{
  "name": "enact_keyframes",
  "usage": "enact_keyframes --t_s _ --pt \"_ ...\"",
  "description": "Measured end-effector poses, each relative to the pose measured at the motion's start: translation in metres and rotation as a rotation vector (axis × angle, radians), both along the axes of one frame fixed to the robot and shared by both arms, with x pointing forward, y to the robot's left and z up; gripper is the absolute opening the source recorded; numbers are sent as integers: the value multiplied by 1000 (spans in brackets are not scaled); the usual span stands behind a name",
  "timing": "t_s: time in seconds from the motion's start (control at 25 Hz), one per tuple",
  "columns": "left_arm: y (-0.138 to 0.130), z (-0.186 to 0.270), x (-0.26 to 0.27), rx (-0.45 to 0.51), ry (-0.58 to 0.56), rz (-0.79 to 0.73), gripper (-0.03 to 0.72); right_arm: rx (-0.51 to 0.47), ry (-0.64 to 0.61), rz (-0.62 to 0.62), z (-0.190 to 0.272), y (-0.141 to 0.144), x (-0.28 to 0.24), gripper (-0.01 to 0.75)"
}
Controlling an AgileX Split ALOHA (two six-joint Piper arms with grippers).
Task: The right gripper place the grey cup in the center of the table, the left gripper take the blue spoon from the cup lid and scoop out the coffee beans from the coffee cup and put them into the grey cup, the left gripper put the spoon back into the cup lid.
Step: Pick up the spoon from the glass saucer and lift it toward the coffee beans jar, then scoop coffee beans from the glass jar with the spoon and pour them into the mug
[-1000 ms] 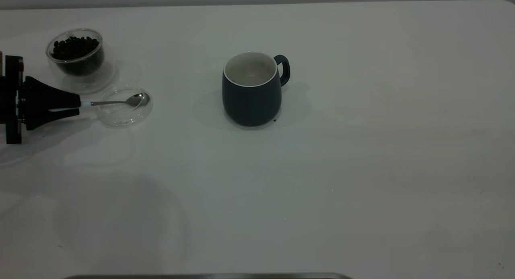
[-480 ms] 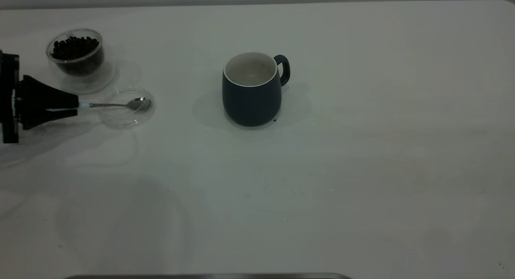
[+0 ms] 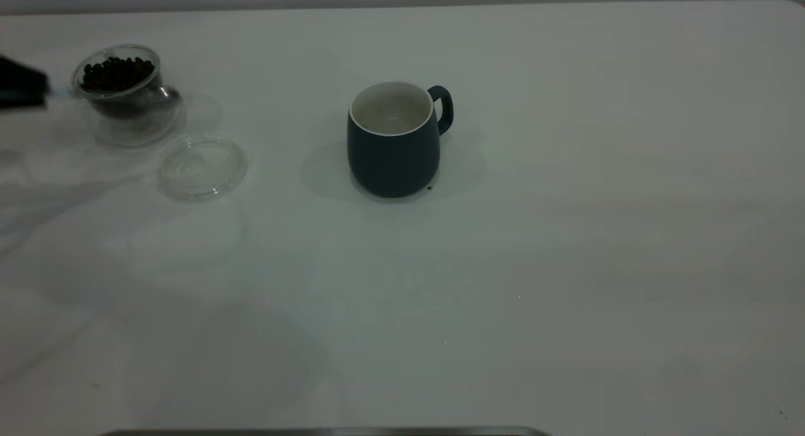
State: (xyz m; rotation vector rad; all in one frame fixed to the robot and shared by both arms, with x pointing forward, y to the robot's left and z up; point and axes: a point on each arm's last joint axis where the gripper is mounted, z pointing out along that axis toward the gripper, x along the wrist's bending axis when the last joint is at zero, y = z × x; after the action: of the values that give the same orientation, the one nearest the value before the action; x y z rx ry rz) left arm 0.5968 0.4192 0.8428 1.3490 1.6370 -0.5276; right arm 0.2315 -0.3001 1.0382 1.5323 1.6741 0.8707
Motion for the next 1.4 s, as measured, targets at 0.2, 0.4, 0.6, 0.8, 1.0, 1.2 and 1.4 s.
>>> enact_keyframes --t_s 0.2,0.4,0.6,0.8,1.0,1.2,1.4 --pt "26 37 16 86 -127 17 124 0 0 0 0 0 0 462" --pt "35 40 21 197 -165 -46 124 1 0 0 0 0 0 462" --pt "41 36 24 323 -233 -64 124 1 0 0 0 0 0 462" --pt "46 36 29 401 -313 -43 124 1 0 0 0 0 0 462" --pt "33 34 39 439 -358 -73 124 1 0 0 0 0 0 462" --pt "17 27 48 479 -365 -106 124 1 0 0 0 0 0 462" --pt "15 11 48 492 -335 -111 124 1 0 0 0 0 0 462"
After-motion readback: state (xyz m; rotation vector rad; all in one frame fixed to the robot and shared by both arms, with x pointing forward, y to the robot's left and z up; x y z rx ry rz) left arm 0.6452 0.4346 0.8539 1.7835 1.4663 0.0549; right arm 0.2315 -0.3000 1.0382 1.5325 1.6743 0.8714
